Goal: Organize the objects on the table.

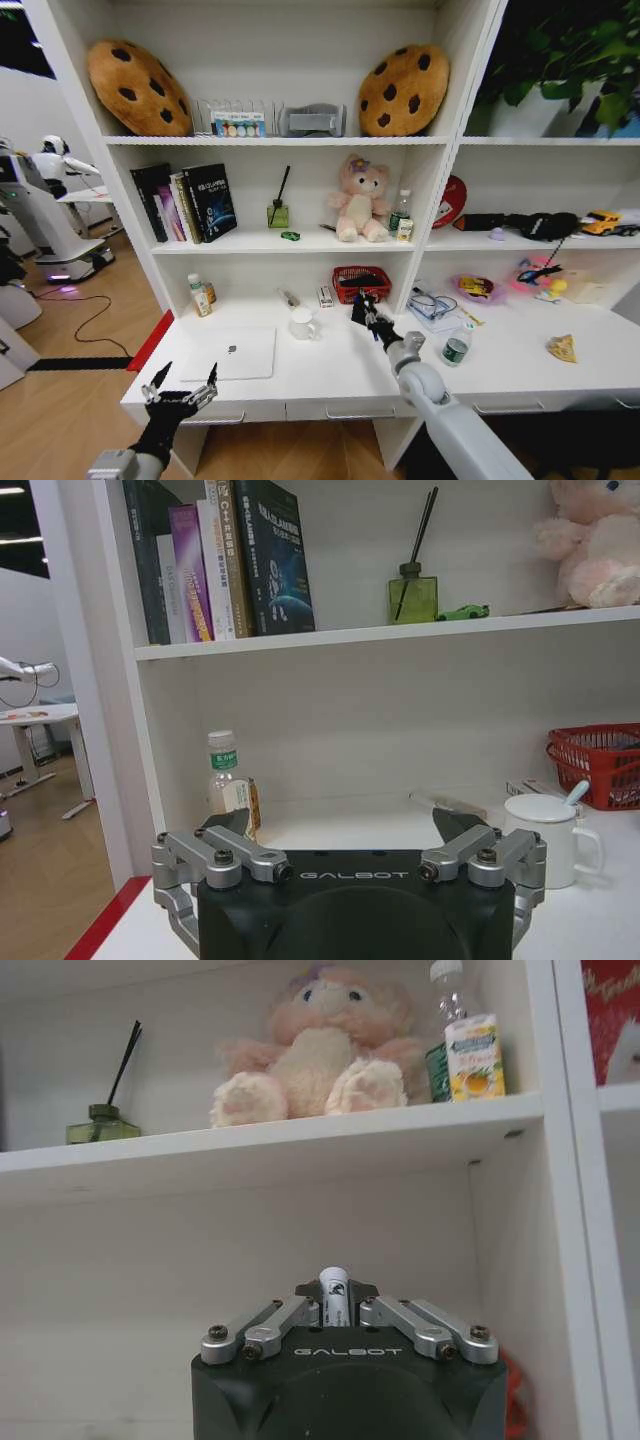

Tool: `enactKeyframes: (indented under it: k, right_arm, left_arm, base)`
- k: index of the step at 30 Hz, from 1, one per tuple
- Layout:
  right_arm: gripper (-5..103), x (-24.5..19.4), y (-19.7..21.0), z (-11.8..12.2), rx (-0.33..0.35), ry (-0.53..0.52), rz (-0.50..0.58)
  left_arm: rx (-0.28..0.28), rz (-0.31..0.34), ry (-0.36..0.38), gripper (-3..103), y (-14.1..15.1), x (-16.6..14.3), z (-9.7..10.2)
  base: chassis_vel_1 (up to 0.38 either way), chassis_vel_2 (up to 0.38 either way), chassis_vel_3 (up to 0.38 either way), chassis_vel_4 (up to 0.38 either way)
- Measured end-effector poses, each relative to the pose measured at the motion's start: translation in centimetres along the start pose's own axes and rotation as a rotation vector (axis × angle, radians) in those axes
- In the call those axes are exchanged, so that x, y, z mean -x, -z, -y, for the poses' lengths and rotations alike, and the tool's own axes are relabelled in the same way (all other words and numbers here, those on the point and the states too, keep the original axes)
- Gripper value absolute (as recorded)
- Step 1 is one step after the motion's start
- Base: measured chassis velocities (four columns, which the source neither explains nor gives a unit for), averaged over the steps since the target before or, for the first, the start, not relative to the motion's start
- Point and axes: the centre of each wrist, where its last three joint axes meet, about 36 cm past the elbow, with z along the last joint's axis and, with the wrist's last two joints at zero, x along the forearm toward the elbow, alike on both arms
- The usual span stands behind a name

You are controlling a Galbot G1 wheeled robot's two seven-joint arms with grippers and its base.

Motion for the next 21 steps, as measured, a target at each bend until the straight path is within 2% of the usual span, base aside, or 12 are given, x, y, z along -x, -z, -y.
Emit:
enactKeyframes:
  k: [1, 3, 5, 10, 21]
  right_arm:
    - [13, 1.4, -0.9, 1.0, -0.046, -0.021, 0.054]
    - [13, 2.2, -1.4, 1.3, -0.064, -0.030, 0.083]
    - [13, 5.3, -2.8, 1.8, -0.113, -0.048, 0.172]
    - [13, 8.7, -3.9, 1.6, -0.142, -0.045, 0.239]
    - [13, 10.9, -7.3, 1.6, -0.202, -0.038, 0.231]
  left_arm:
    - [0.000, 0.000, 0.000, 100, 0.0, 0.0, 0.0]
    - [0.000, 0.000, 0.000, 100, 0.0, 0.0, 0.0]
    - [0.000, 0.000, 0.000, 100, 0.0, 0.0, 0.0]
    - [0.000, 0.000, 0.000, 100, 0.0, 0.0, 0.0]
    - [0.000, 0.000, 0.000, 100, 0.0, 0.0, 0.0]
  base:
    - [0.000, 0.000, 0.000, 0.000]
    - [0.000, 0.000, 0.000, 0.000]
    - [0.000, 0.000, 0.000, 0.000]
    - [0.000, 0.000, 0.000, 0.000]
    - [0.000, 0.000, 0.000, 0.000]
